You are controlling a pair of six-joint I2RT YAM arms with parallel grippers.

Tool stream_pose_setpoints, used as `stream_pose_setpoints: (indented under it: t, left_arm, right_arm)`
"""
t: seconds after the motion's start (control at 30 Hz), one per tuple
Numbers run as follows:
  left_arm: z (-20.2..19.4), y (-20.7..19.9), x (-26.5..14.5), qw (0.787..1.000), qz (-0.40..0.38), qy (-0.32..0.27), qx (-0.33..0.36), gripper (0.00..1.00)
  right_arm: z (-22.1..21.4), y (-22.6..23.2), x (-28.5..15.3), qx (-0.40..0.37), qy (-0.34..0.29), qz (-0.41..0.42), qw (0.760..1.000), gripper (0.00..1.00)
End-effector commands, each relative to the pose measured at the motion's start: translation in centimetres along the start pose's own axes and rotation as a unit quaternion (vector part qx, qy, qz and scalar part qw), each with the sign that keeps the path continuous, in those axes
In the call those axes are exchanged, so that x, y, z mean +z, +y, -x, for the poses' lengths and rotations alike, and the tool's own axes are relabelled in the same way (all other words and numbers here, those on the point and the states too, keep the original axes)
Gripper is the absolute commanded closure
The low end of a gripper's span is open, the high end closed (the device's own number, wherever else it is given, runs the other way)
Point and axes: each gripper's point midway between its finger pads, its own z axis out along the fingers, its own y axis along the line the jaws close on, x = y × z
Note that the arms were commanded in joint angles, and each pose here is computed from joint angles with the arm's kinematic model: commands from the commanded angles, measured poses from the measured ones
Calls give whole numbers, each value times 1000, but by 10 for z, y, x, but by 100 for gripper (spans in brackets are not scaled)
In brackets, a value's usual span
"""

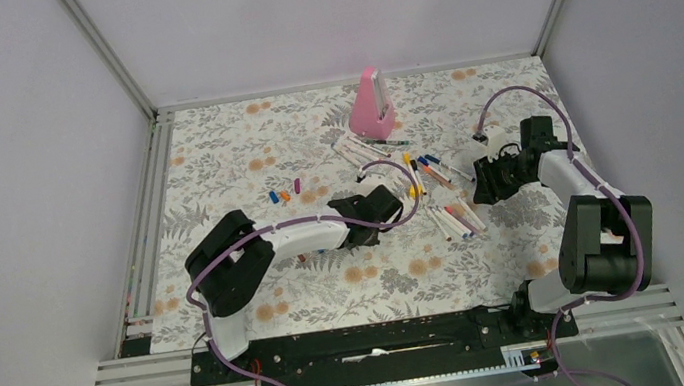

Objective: Open the pen caps
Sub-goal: Place the pen cap at the center of the board.

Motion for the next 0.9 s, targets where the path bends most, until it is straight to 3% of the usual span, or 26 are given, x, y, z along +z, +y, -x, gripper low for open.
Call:
stream_pose_setpoints:
  t: [0.0, 0.37, 0.47, 0.57, 0.73, 0.87]
  left_arm:
    - [32, -5, -25, 999, -17, -43, -17, 75]
    - [49, -4, -50, 996, -38, -71, -34, 70]
    - [58, -4, -64, 993, -57, -94, -43, 70]
    - [67, -5, -80, 986, -92, -130, -49, 63]
    - [69, 8, -98, 968, -134, -204, -57, 35]
    - [57, 34, -90, 957, -132, -249, -62, 4]
  right_arm:
    - [12, 5, -9, -15, -24, 8, 1000, 56]
    - [11, 4, -10, -11, -25, 7, 1000, 56]
    - [11, 5, -11, -14, -28, 9, 999, 56]
    - [14, 6, -12, -24, -36, 10, 999, 56]
    - [23, 5, -16, -47, -54, 3, 997, 52]
    - [34, 2, -15, -78, -70, 9, 994, 46]
